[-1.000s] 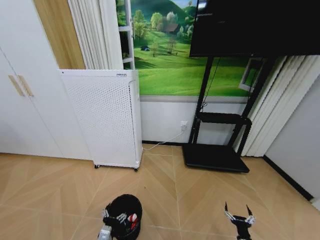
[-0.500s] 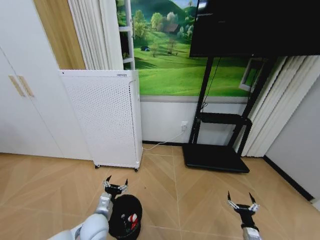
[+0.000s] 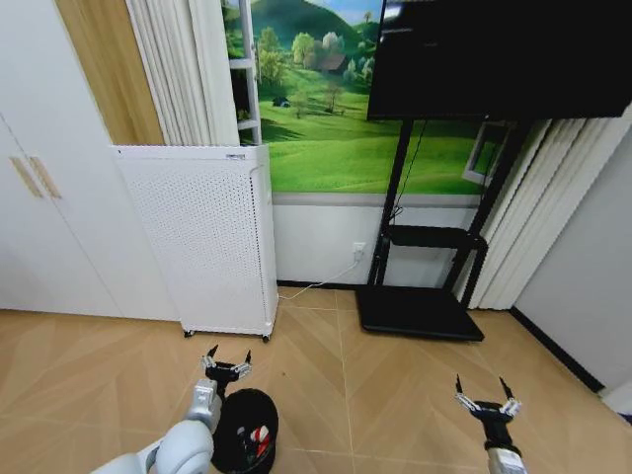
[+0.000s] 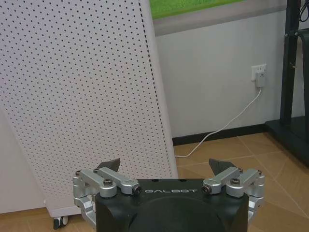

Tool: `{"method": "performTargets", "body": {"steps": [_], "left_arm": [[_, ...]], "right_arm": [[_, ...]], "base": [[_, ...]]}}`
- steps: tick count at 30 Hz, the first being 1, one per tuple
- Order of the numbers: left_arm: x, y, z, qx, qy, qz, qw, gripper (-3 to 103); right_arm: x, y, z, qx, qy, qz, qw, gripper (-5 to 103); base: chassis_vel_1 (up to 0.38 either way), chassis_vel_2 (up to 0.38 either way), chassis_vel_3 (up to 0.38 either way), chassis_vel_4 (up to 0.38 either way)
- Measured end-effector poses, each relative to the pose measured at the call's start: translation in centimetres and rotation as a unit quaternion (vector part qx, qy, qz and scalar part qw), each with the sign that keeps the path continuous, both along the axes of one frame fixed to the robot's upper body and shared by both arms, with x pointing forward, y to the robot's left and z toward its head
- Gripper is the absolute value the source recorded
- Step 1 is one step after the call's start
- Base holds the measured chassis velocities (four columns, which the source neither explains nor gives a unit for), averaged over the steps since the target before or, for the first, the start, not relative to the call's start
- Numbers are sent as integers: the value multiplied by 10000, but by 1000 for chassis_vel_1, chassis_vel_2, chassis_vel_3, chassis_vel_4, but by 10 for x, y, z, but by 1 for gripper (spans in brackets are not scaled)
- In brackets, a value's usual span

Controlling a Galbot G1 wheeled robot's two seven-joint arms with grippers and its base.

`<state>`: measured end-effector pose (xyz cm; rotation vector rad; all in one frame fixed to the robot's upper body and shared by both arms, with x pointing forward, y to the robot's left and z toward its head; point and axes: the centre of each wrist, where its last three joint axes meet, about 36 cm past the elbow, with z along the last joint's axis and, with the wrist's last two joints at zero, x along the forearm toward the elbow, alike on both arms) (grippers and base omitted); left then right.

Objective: Pick up the trash bin and place the garbage on the floor into it.

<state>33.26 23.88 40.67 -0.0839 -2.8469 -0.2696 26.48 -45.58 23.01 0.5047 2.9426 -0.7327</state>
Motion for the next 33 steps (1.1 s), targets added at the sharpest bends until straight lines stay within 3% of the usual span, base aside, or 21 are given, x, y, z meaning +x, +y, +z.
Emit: {"method": "performTargets", "body": {"steps": [33], "left_arm": [[-2, 1, -6, 37, -53, -64, 10000, 100]], "right_arm": [[0, -1, -4, 5, 35, -22, 10000, 100]], "base": [[-2, -2, -3, -2]]}}
